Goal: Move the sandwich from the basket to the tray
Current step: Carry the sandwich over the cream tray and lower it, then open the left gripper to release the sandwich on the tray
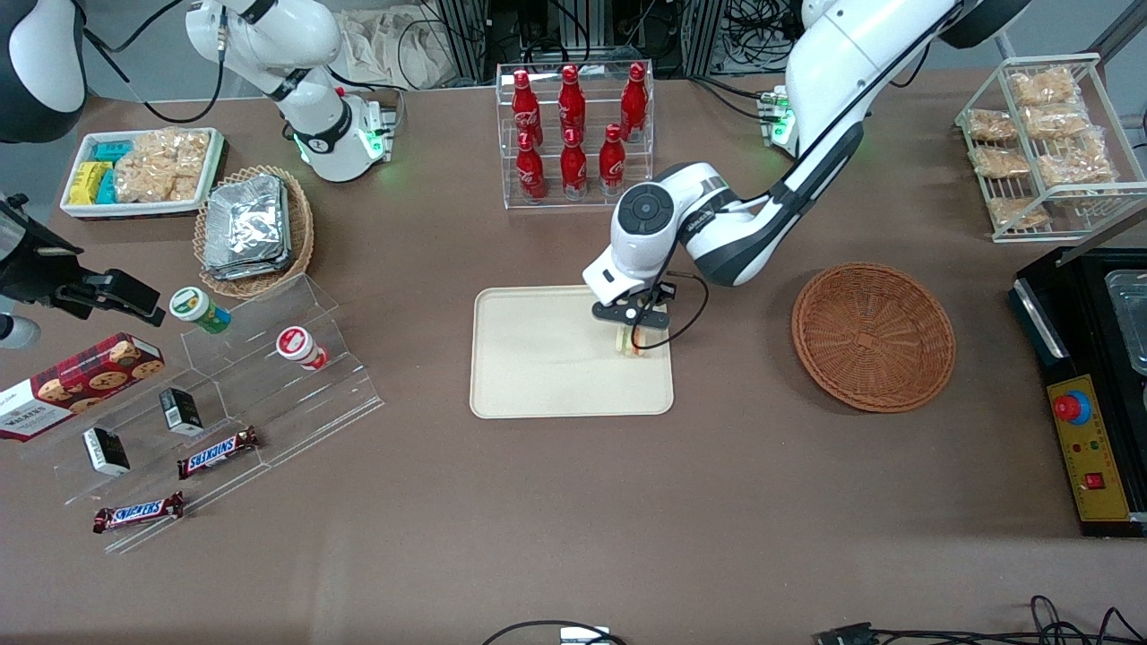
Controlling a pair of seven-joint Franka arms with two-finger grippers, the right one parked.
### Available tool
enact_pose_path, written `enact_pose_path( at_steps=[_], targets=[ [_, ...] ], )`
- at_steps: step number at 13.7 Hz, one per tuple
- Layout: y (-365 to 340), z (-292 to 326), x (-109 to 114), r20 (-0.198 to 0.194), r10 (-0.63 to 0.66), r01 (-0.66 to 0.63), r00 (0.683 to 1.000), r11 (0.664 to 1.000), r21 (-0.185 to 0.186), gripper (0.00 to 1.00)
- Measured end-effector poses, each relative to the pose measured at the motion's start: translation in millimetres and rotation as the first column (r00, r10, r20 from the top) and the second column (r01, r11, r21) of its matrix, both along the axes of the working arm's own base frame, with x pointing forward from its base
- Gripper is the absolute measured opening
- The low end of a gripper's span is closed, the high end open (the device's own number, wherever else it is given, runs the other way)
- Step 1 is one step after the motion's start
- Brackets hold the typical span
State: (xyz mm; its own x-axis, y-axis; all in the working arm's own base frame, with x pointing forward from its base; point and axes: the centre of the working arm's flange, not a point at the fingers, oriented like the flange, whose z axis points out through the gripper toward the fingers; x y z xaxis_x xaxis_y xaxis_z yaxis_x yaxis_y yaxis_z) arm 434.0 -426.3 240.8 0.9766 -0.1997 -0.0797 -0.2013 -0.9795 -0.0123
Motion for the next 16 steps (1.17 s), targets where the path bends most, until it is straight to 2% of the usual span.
enact_pose_path(
  at_steps=[5, 7, 11, 14, 16],
  targets=[
    [-2, -23, 3, -0.014, 0.023, -0.023, 1.000, 1.000, 0.008, 0.16],
    [-2, -23, 4, -0.014, 0.033, -0.033, 0.999, 0.999, 0.008, 0.31],
    [-3, -20, 7, -0.007, 0.062, -0.062, 0.998, 0.998, 0.004, 0.71],
    [-7, -7, 21, 0.016, 0.096, -0.096, 0.995, 0.995, -0.017, 1.00],
    [-9, 8, 35, 0.035, 0.143, -0.142, 0.989, 0.990, -0.022, 1.00]
  ],
)
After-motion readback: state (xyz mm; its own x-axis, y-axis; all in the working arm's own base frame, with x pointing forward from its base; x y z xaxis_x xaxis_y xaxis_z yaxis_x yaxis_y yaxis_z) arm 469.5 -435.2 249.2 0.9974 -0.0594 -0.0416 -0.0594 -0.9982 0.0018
